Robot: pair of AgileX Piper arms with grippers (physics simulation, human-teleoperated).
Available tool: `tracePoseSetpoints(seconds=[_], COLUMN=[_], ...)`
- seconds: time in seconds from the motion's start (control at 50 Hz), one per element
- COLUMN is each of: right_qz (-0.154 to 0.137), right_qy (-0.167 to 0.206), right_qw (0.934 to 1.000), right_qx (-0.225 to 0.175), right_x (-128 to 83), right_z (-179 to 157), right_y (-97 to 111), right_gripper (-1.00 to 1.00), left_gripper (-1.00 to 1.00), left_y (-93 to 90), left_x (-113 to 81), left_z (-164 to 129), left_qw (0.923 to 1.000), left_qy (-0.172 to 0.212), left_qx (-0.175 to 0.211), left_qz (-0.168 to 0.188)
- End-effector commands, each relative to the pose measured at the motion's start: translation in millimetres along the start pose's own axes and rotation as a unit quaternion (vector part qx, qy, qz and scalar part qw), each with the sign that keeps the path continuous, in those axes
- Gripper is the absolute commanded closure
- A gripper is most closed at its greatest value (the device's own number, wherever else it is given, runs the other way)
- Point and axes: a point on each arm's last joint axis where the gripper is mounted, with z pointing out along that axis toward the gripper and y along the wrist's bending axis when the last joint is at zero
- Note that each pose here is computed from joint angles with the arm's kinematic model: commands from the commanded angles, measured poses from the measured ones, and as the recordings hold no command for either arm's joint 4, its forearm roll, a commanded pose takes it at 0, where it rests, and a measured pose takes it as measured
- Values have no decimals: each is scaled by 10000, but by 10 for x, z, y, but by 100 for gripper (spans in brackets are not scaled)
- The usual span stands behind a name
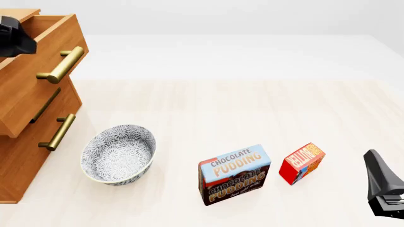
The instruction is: Put the butter at the back in the top drawer of the cabinet and close it.
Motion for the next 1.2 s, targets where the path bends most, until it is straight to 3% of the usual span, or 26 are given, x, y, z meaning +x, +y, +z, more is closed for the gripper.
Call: tracePoseSetpoints(seconds=[0.02,0.68,1.2], right_qz=[-1,-1,-1], right_qy=[0,1,-1], right_qw=[10000,10000,10000], right_qx=[0,0,1], right_x=[0,0,0], right_z=[0,0,0], right_y=[0,0,0], right_gripper=[-100,-100,-100], left_gripper=[-100,-100,-100], left_y=[11,35,15], left_x=[31,207,294], left_z=[151,516,613], left_qw=[9999,9988,9982], left_qy=[119,450,558], left_qx=[-5,-27,-3], left_qz=[-40,-175,-212])
